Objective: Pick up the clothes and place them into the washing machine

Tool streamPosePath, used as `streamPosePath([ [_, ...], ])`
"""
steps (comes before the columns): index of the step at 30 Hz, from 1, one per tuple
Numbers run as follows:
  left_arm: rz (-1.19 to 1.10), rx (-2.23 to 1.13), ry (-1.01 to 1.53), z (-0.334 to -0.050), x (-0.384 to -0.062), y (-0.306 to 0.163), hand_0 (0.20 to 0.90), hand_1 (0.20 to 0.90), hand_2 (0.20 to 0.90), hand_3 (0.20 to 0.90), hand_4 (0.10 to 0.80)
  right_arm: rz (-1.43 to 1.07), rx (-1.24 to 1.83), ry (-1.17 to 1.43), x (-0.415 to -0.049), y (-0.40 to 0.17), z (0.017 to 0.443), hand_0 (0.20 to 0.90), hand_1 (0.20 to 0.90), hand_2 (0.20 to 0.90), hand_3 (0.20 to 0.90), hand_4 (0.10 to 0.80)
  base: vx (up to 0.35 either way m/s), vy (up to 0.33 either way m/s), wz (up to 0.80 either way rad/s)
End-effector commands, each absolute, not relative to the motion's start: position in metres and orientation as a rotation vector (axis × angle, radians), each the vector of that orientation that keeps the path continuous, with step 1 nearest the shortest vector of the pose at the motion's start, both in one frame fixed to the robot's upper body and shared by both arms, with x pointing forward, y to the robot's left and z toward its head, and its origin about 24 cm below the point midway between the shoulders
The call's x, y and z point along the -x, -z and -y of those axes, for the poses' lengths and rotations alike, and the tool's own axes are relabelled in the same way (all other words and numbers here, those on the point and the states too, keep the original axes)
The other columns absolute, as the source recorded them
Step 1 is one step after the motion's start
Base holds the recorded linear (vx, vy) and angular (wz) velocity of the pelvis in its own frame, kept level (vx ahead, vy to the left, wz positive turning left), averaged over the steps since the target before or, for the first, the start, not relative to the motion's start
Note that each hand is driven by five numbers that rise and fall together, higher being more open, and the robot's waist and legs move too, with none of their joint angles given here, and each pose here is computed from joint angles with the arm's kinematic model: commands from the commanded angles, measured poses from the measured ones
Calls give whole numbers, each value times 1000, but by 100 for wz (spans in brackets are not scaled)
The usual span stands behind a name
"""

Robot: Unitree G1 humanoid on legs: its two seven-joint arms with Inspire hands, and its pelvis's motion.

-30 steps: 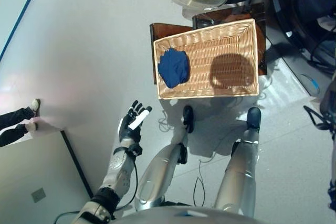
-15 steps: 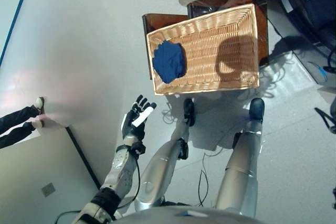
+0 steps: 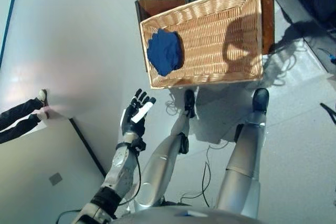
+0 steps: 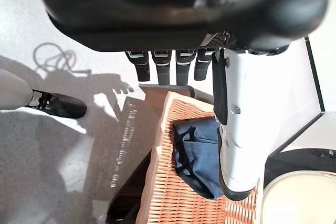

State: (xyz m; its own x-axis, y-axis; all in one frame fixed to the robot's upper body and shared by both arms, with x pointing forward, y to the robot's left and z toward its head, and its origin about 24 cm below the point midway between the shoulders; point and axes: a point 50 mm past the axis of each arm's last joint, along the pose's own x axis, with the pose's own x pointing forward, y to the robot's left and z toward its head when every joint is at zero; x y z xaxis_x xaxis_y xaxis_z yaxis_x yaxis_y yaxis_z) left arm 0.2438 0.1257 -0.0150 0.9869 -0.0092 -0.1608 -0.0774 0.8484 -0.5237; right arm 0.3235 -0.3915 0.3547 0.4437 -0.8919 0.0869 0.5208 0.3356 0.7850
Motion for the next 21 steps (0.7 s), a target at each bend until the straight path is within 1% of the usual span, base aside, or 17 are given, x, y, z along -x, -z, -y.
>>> streamPosePath([
  [1,-22,551,-65,-140,-247,-7,900,900,900,900,800,1008,-652,1024,-247,-445,412,200,200,200,200,300,0,0,0],
  [21,-6,570,-86,-146,-244,-9,900,900,900,900,800,1324,-898,971,-198,-474,416,200,200,200,200,300,20,2,-1],
])
